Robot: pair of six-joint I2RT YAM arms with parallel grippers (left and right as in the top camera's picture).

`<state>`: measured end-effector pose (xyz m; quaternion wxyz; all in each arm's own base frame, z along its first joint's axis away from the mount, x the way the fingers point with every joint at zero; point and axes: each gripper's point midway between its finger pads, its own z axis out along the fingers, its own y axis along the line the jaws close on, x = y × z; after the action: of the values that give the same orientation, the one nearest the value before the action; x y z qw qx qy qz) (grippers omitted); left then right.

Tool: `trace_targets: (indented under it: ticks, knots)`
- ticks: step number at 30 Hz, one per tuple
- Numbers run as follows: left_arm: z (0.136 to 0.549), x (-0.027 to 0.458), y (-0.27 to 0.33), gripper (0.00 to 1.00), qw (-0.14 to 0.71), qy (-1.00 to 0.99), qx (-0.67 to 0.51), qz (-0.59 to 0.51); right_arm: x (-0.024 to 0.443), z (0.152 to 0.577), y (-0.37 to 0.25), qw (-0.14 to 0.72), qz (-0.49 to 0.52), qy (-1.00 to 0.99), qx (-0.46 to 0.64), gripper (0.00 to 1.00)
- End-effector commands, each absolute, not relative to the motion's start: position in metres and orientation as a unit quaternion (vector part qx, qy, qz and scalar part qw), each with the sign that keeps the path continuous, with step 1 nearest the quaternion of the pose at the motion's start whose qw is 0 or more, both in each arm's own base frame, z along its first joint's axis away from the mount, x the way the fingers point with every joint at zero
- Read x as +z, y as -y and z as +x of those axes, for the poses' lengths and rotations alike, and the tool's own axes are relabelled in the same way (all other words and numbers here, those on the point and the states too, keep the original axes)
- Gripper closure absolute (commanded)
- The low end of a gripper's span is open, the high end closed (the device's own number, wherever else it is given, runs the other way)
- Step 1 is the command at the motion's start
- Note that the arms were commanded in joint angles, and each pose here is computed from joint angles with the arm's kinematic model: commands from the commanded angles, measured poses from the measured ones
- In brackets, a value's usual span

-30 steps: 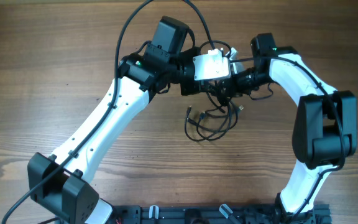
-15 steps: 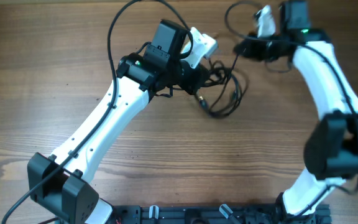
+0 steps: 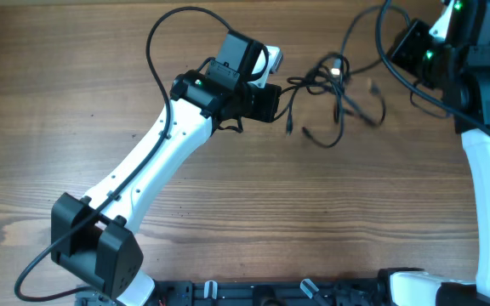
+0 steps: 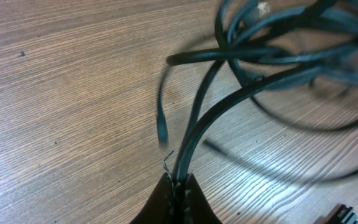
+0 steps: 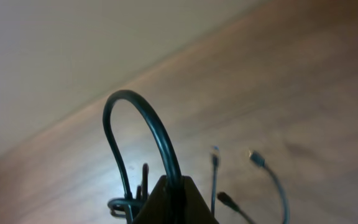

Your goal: Untangle cables

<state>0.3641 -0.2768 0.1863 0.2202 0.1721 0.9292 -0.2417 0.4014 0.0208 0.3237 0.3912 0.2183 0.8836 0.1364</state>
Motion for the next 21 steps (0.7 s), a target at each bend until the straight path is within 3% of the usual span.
trace_targets:
  ticks: [1, 3, 6, 8, 9, 11, 18, 21]
  knots:
    - [0.368, 0.177, 0.271, 0.96, 0.217, -0.937, -0.223, 0.158, 0.316, 0.403, -0.018, 0.377, 0.205, -0.895, 0.122, 0.96]
    - [0.371, 0.18, 0.273, 0.96, 0.225, -0.934, -0.227, 0.158, 0.308, 0.404, -0.047, 0.352, 0.118, -0.912, 0.174, 0.96]
    - [0.378, 0.19, 0.283, 0.79, 0.246, -0.922, -0.25, 0.165, 0.312, 0.396, -0.091, 0.338, -0.028, -0.904, 0.26, 0.96]
    - [0.383, 0.201, 0.294, 0.57, 0.264, -0.907, -0.277, 0.174, 0.316, 0.391, -0.102, 0.338, -0.068, -0.895, 0.283, 0.96]
    - [0.385, 0.21, 0.303, 0.29, 0.276, -0.894, -0.301, 0.184, 0.316, 0.392, -0.102, 0.34, -0.069, -0.894, 0.283, 0.96]
    - [0.385, 0.218, 0.31, 0.15, 0.279, -0.882, -0.327, 0.194, 0.318, 0.392, -0.102, 0.343, -0.07, -0.893, 0.283, 0.96]
    - [0.379, 0.218, 0.314, 0.23, 0.265, -0.844, -0.379, 0.272, 0.329, 0.383, -0.12, 0.345, -0.126, -0.868, 0.334, 0.96]
    - [0.395, 0.227, 0.305, 0.26, 0.278, -0.838, -0.401, 0.244, 0.342, 0.373, -0.12, 0.343, -0.145, -0.843, 0.389, 0.96]
